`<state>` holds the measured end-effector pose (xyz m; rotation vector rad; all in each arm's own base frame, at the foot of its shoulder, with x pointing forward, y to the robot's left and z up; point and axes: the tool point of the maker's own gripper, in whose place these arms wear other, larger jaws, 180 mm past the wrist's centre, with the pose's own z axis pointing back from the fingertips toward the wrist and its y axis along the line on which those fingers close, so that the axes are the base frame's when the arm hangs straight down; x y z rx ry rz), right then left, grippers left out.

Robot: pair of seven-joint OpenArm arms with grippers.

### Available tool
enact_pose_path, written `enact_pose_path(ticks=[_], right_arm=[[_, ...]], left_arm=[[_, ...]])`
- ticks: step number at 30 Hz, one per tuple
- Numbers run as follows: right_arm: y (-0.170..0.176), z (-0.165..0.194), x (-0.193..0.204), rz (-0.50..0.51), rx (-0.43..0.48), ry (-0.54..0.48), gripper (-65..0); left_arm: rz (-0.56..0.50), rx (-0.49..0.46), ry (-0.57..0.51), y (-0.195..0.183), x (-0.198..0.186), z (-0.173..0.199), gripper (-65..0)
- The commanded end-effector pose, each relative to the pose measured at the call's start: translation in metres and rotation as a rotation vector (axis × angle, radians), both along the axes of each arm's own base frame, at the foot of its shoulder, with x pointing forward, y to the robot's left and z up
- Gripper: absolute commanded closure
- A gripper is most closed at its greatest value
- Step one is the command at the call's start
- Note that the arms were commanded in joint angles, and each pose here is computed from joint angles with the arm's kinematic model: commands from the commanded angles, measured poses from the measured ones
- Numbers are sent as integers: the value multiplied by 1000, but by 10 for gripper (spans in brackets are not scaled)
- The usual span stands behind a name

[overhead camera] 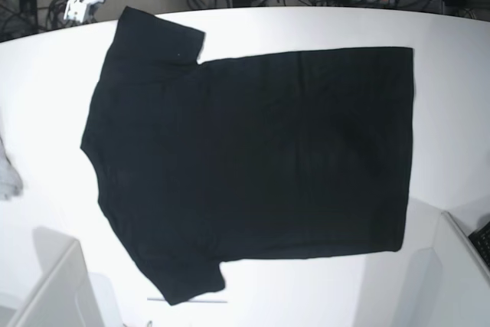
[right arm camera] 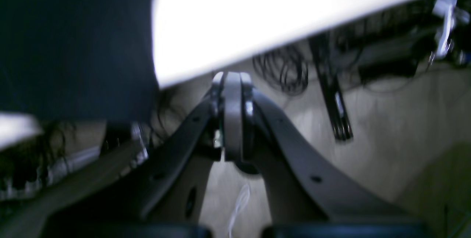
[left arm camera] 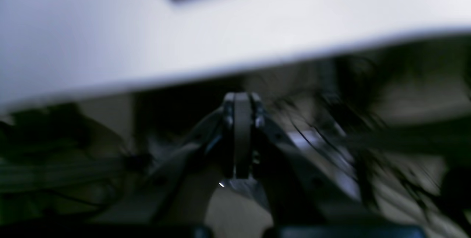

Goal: Fold the T-shirt properly
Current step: 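Lower both grippers onto the shirt's shoulder corners and grasp them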

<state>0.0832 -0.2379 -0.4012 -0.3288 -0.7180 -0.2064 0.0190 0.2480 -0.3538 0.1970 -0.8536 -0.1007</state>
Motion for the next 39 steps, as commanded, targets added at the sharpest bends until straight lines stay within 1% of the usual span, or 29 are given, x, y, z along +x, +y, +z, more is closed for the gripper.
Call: enact_pose_path(ticks=[1,5,6,8,12,15,16,17,19,20,21,23,24,26,27,28,29,30,31,32,33,34,36,39], right_arm=[[0,11,11,9,-13,-49,0],[14,18,40,36,15,-118,0],[20,17,45,39,38,-122,0],[27,14,54,10,116,-128,0],[43,6,70,-53,320,-127,0],[43,7,79,-84,426,-131,0],[47,7,81,-85,464,-126,-54],[48,8,84,-81,490,-124,-152],[48,10,87,-72,525,-132,-308],[48,11,90,-71,545,-143,-357],[48,13,92,-68,560,-151,-378],[46,15,94,-59,566,-157,-381],[45,16,97,-55,563,-164,-381],[42,17,100,-57,555,-169,-381],[35,14,98,-74,547,-166,-381],[31,13,97,-87,542,-165,-381],[27,11,97,-99,541,-161,-381],[21,6,95,-118,537,-153,-381],[14,3,91,-140,530,-146,-381],[9,-1,88,-157,525,-139,-381],[6,-5,85,-166,524,-129,-381],[5,-9,82,-174,526,-118,-381],[4,-16,77,-182,528,-96,-381],[16,-29,72,-166,553,-51,-381]], left_arm=[[-5,8,-16,1,1,8,0],[44,-20,-108,8,28,15,0],[50,-26,-129,8,34,16,0],[58,-28,-160,10,44,19,0],[63,-9,-204,18,58,24,0],[64,-10,-227,18,67,26,0],[62,-10,-230,18,68,26,0],[63,-8,-232,19,68,26,0],[67,5,-240,24,70,29,0],[70,15,-254,27,73,32,0],[80,20,-273,30,79,34,0],[101,40,-279,41,81,32,0],[129,43,-280,50,79,31,-25],[197,11,-298,64,80,29,-209],[240,-16,-309,70,79,27,-299],[270,-43,-315,75,77,26,-378],[282,-78,-324,77,77,27,-441],[268,-116,-332,76,80,28,-492],[251,-154,-337,73,84,29,-522],[240,-181,-319,72,84,27,-528],[237,-201,-296,71,84,24,-522],[239,-217,-268,73,84,21,-510],[247,-259,-256,75,90,20,-485],[226,-305,-235,79,97,22,-462]])
